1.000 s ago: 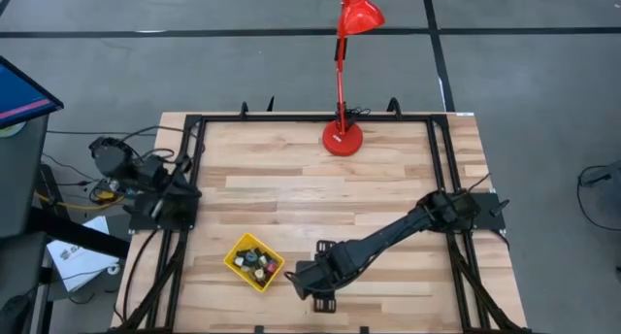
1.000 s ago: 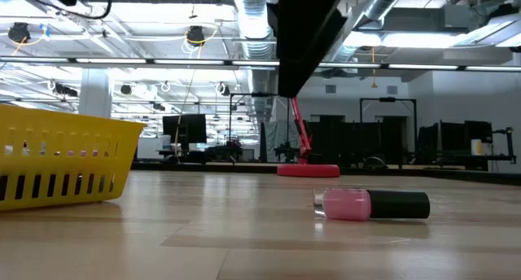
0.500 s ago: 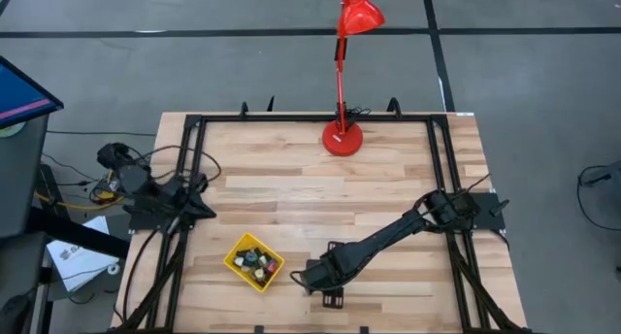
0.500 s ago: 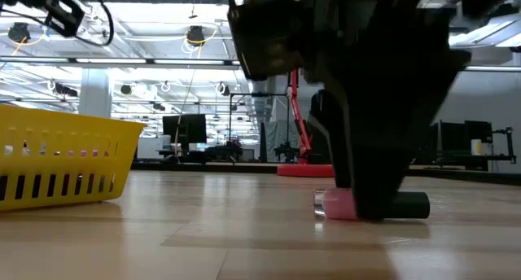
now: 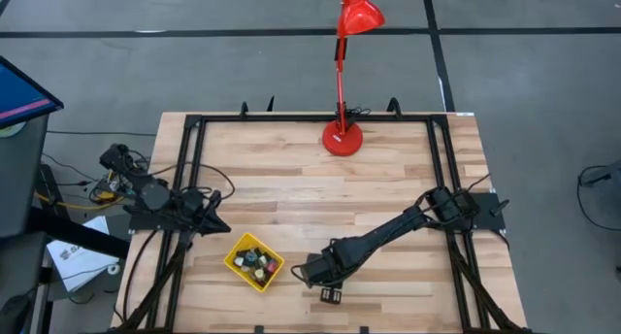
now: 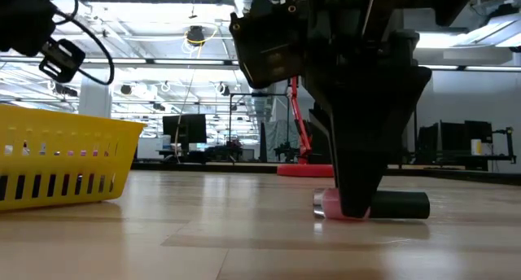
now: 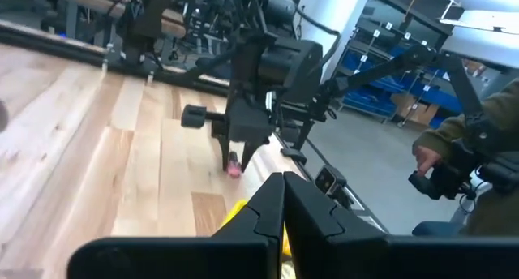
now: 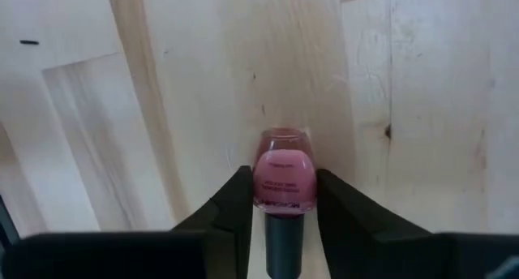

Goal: Pick & Place Nail Polish
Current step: Put the pink nail polish bottle into the yellow basket

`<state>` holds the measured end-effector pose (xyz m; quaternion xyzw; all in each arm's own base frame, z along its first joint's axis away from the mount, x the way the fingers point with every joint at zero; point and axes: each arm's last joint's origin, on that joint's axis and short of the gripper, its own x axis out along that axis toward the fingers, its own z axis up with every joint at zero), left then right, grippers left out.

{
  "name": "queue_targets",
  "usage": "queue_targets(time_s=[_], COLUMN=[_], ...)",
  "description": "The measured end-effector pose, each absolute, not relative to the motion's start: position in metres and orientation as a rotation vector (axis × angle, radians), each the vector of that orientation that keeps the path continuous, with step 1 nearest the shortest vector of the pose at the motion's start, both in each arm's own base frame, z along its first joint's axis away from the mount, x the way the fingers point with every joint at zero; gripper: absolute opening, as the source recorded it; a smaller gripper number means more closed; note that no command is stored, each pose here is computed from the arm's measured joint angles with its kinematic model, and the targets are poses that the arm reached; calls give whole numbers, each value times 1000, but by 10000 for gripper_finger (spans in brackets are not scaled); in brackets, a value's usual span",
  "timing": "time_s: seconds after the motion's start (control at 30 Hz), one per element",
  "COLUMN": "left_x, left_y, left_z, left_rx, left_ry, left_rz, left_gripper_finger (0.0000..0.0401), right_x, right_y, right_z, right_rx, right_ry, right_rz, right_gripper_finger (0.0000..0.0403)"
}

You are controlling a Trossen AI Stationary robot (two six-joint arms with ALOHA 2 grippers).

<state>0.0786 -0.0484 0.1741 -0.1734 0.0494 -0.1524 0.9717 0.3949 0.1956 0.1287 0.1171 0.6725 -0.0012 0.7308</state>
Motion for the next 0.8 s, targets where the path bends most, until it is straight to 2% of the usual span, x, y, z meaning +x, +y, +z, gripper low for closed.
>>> queue_targets(time_s=[0.2,0.37,0.57,0.8], left_x=[80,80,80,82], left_y=[-49,-49,-48,-48], left_z=[174,173,173,172], left_rx=[-294,-291,-290,-283], left_ry=[84,85,84,95], left_rz=[-312,-301,-280,-243], left_gripper_finger=[1,1,1,1], right_x=[397,405,431,459], right_y=[194,186,160,151], right_z=[129,143,186,232], right_rx=[257,232,242,193], right_ry=[1468,1398,1214,978], right_rz=[-10,-16,-19,81], right_gripper_finger=[93,93,95,96])
